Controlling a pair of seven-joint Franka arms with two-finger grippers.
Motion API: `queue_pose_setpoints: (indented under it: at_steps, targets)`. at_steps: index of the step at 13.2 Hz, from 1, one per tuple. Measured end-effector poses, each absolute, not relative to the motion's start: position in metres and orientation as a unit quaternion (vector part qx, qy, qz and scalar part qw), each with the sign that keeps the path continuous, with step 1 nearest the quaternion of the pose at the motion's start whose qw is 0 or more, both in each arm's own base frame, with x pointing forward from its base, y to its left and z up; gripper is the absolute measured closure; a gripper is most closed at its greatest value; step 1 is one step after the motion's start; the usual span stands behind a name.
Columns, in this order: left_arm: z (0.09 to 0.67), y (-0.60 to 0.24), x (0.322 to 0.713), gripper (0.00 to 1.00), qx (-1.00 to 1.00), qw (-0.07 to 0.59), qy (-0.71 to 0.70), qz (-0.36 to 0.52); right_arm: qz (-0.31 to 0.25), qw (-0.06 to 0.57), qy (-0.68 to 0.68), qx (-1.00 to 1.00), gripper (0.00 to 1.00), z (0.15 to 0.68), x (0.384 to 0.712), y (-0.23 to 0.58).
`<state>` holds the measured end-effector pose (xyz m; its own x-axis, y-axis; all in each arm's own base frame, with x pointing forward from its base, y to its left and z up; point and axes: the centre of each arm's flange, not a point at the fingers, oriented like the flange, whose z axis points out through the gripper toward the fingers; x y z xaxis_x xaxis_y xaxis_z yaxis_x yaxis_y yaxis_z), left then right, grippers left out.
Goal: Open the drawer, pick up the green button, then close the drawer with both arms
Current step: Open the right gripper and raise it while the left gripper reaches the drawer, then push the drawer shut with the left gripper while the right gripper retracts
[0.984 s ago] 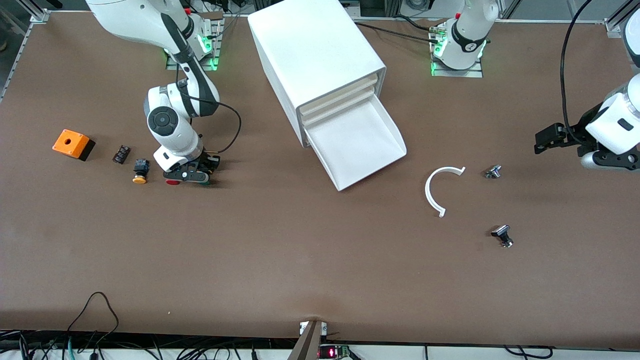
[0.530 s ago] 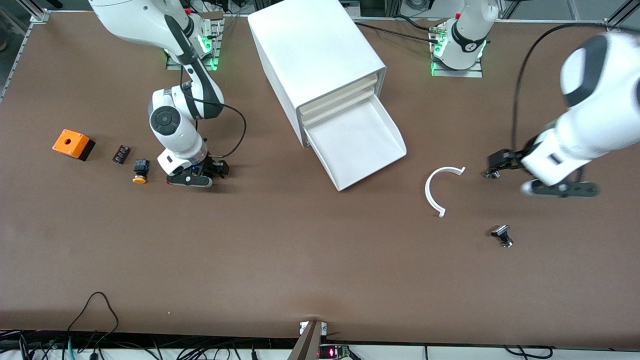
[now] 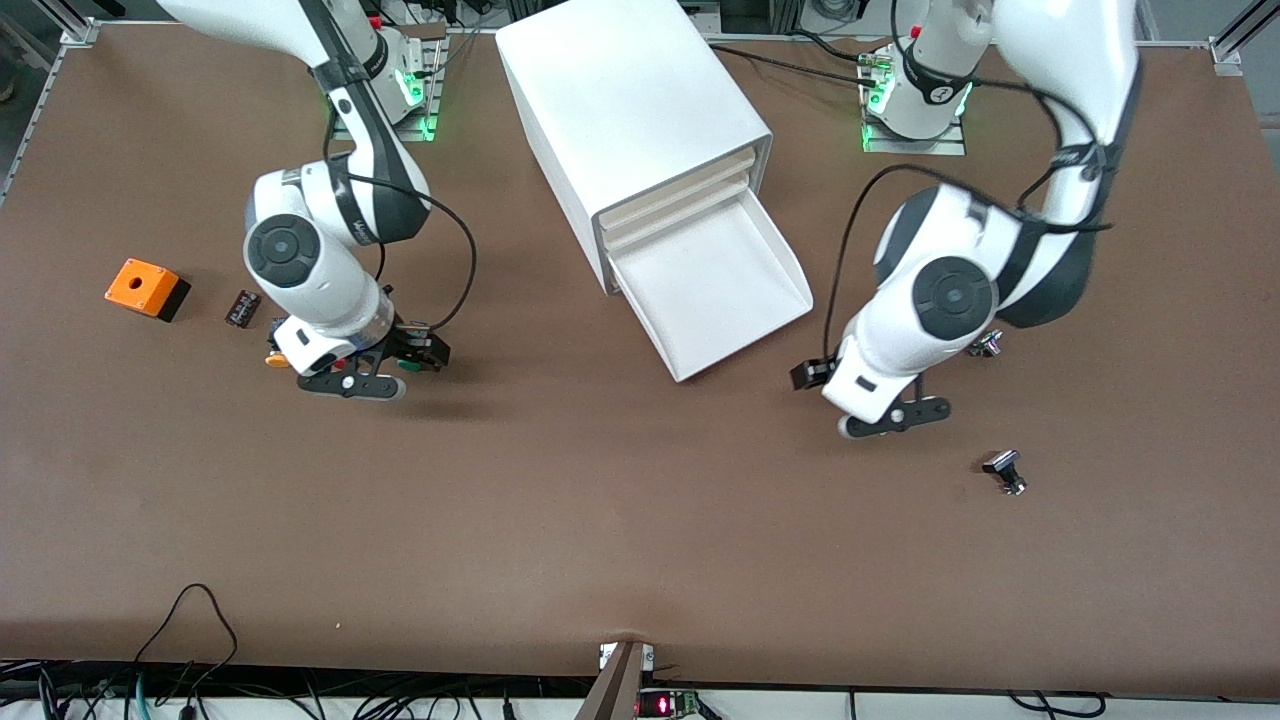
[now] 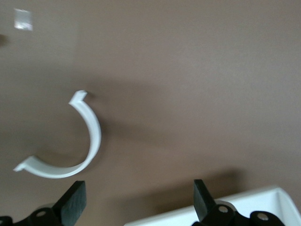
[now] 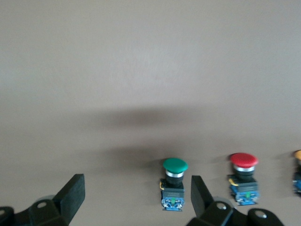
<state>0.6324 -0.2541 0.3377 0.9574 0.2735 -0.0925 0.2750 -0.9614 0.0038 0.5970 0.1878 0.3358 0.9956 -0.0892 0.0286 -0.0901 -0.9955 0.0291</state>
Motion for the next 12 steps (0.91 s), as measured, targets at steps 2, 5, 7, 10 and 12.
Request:
queue_pose_setpoints:
  at_steps: [2, 5, 7, 10, 12]
  targets:
    - [0.297, -0.254, 0.637, 0.00, 0.984, 0.020, 0.172, -0.030, 0.012, 0.018, -0.058, 0.998, 0.00, 0.368, 0.613, 0.176]
    - [0.252, -0.261, 0.627, 0.00, 0.982, 0.029, 0.184, -0.021, 0.013, 0.016, -0.069, 0.997, 0.00, 0.417, 0.634, 0.154]
    - [0.220, -0.265, 0.612, 0.00, 0.982, 0.033, 0.184, -0.019, 0.020, 0.015, -0.060, 0.998, 0.00, 0.440, 0.643, 0.139]
    - [0.200, -0.270, 0.593, 0.00, 0.980, 0.033, 0.190, -0.038, 0.025, 0.014, -0.014, 0.999, 0.00, 0.468, 0.654, 0.092]
    - [0.196, -0.282, 0.581, 0.00, 0.971, 0.052, 0.224, -0.062, 0.007, 0.022, 0.007, 1.000, 0.00, 0.500, 0.652, 0.060]
